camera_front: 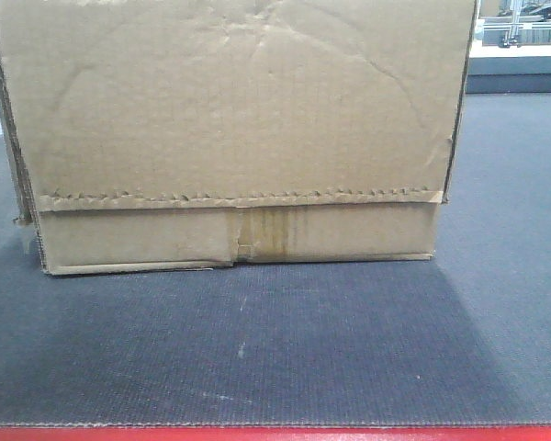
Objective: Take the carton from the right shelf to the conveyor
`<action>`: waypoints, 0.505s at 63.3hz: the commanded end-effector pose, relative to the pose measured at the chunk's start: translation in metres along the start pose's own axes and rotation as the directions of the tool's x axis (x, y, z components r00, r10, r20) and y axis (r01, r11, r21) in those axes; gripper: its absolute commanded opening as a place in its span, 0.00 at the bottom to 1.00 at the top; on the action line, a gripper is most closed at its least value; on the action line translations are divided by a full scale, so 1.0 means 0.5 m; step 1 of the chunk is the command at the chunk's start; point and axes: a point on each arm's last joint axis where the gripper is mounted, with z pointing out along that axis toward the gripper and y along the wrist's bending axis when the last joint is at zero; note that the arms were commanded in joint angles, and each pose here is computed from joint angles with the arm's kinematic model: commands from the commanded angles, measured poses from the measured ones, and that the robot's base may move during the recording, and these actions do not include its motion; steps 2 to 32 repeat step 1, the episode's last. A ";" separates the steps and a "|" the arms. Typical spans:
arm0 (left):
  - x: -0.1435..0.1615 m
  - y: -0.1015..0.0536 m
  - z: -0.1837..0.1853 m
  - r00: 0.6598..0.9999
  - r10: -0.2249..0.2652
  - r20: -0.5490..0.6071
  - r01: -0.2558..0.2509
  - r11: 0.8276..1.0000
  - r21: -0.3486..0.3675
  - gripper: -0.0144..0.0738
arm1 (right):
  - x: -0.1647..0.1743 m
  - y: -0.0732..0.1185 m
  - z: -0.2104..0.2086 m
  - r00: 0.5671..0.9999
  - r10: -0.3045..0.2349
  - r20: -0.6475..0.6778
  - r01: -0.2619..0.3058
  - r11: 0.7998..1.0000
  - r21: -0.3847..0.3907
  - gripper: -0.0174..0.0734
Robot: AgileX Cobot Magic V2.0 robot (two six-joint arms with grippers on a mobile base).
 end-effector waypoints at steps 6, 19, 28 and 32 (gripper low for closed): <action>-0.005 0.000 -0.001 1.000 -0.002 0.025 0.002 1.000 -0.001 0.18 | -0.007 -0.001 -0.001 0.999 -0.006 0.037 0.006 1.000 0.007 0.12; -0.005 0.000 -0.001 1.000 -0.002 0.025 0.002 1.000 -0.001 0.18 | -0.007 -0.001 -0.001 0.999 -0.006 0.037 0.006 1.000 0.007 0.12; -0.005 0.000 -0.001 1.000 -0.002 0.025 0.002 1.000 -0.001 0.18 | -0.007 -0.001 -0.001 0.999 -0.006 0.037 0.006 1.000 0.007 0.12; -0.005 0.000 -0.001 1.000 -0.002 0.025 0.002 1.000 -0.001 0.18 | -0.007 -0.001 -0.001 0.999 -0.006 0.037 0.006 1.000 0.007 0.12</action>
